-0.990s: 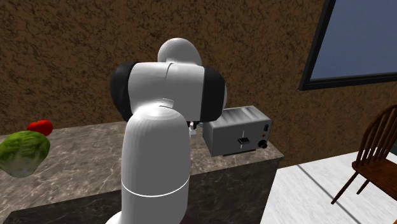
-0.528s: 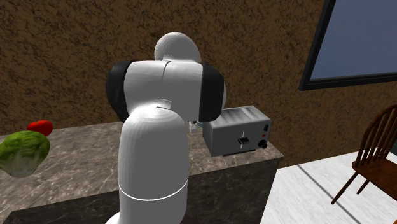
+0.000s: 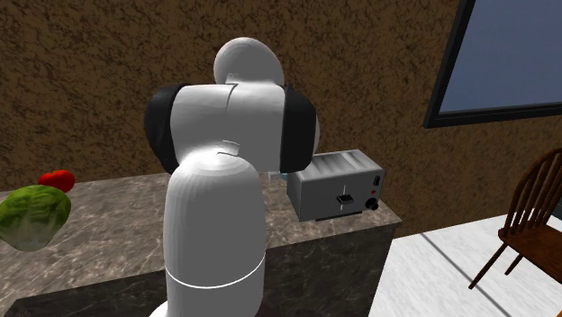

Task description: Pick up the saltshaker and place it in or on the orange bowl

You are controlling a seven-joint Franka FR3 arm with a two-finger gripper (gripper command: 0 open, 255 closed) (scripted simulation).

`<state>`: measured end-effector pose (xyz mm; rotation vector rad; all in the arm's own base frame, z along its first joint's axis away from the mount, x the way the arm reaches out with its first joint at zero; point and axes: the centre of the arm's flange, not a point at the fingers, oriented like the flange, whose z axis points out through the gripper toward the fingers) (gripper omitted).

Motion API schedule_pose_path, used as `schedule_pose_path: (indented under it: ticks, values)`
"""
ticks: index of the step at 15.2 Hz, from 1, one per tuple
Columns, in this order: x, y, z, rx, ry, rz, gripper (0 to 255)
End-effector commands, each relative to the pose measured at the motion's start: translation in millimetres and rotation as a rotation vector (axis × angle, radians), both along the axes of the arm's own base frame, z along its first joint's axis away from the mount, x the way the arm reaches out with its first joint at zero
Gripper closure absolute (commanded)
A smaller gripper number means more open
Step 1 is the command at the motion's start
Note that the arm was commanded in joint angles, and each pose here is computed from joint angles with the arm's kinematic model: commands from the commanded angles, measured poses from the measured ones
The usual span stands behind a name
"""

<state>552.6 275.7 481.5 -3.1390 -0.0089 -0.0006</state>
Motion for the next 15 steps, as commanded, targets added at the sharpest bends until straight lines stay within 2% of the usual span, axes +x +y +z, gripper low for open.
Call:
schedule_pose_path:
  ticks: [1,5,15]
  values:
    - [-0.7,0.9,12.4,0.000,0.000,0.000,255]
    - [-0.7,0.9,32.1,0.000,0.000,0.000,255]
    - [-63.2,115.7,50.2,0.000,0.000,0.000,255]
